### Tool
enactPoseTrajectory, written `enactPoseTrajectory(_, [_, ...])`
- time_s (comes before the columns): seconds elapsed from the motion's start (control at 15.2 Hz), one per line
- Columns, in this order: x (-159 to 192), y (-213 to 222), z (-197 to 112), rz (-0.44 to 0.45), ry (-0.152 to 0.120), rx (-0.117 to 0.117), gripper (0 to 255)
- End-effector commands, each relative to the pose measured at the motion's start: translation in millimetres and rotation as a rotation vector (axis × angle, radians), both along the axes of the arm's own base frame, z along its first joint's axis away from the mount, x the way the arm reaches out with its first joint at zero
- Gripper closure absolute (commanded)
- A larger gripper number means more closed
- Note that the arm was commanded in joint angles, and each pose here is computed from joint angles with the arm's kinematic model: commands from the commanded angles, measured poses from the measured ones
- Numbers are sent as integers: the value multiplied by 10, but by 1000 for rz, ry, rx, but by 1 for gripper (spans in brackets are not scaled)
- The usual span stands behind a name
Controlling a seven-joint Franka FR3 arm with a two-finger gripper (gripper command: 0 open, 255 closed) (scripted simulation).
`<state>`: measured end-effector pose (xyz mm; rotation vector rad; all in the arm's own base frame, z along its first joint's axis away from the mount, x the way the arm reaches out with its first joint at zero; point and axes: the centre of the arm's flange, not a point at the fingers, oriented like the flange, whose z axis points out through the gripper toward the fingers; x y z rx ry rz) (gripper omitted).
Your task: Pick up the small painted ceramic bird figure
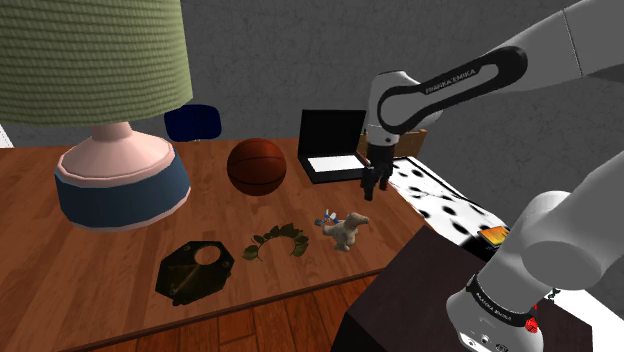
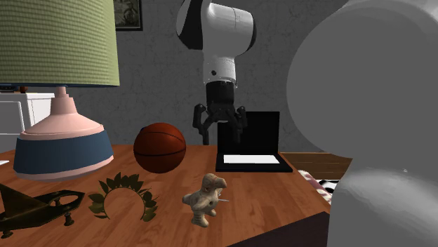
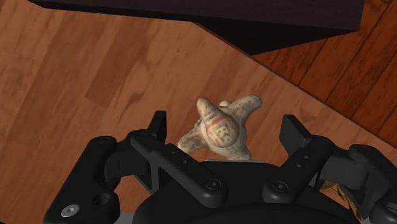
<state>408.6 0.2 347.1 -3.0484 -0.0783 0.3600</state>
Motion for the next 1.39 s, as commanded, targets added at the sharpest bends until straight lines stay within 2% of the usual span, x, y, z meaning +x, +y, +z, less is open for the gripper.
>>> enactPoseTrajectory(0.0, [145,45,-223,4,9,7,0])
enactPoseTrajectory(0.33, [447,166,-824,16,35,25,0])
enactPoseTrajectory(0.86, [466,174,-1262,17,37,26,0])
enactPoseTrajectory(0.99, [465,174,-1262,17,37,26,0])
enactPoseTrajectory(1.06, [463,169,-1258,17,37,26,255])
enactPoseTrajectory(1.32, [462,171,-1258,17,37,26,255])
